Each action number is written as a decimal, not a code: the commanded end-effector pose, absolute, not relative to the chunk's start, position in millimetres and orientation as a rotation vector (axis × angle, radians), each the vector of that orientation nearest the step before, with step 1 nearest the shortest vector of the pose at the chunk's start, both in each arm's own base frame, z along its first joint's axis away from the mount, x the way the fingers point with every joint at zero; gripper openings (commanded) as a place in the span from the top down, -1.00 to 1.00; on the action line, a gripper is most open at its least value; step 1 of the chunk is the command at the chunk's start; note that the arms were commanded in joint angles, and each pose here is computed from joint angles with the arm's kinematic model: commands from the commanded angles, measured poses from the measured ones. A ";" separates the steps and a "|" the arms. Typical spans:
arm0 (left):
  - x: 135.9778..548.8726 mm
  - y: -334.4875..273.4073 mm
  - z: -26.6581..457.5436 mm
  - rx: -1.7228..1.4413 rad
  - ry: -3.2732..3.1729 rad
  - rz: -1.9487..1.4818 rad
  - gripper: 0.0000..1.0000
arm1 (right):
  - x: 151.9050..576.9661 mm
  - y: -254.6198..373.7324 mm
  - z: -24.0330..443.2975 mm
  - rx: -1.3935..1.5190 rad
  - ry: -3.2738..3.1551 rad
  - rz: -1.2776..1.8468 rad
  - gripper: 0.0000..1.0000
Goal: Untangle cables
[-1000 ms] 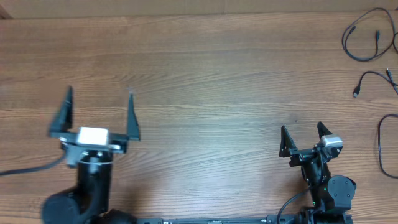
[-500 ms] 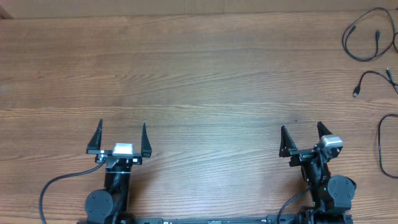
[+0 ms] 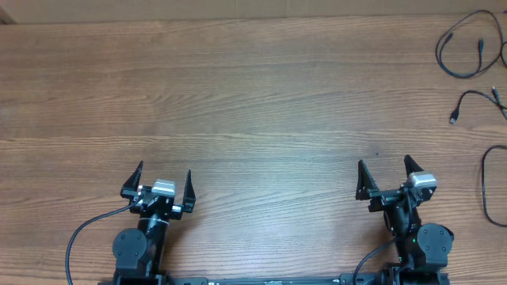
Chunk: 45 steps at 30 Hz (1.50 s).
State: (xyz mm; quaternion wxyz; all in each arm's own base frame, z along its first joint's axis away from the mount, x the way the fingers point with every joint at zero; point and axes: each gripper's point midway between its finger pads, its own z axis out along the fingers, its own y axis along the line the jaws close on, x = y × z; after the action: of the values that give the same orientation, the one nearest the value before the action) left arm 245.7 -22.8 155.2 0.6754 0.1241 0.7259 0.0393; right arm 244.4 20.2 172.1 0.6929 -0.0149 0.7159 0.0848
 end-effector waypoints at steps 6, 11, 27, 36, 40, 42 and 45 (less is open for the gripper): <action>245.2 -23.8 154.9 0.262 1.631 0.061 -1.00 | 243.9 22.4 173.9 -0.043 1.589 0.196 -1.00; 245.2 -23.9 154.9 0.263 1.631 0.060 -0.99 | 243.9 22.4 173.9 -0.043 1.589 0.196 -1.00; 245.9 -16.9 153.7 0.220 1.643 0.082 -1.00 | 243.9 22.4 173.9 -0.043 1.589 0.196 -1.00; 246.4 0.3 155.1 -0.137 1.646 -0.094 -1.00 | 243.9 22.4 173.9 -0.043 1.589 0.196 -1.00; 246.4 4.5 155.8 -0.161 1.641 -0.080 -1.00 | 243.9 22.4 173.9 -0.043 1.589 0.196 -1.00; 246.3 8.2 155.8 -0.173 1.640 -0.070 -1.00 | 243.9 22.4 173.9 -0.043 1.589 0.196 -1.00; 246.2 11.2 155.7 -0.181 1.639 -0.065 -1.00 | 243.9 22.4 173.9 -0.043 1.589 0.196 -1.00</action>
State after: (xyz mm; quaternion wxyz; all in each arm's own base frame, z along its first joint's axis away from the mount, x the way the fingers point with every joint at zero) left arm 246.7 2.1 154.4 0.6748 -0.0511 0.7357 -0.0292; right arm 244.4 20.4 172.1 0.6928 -0.0152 0.7159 0.0853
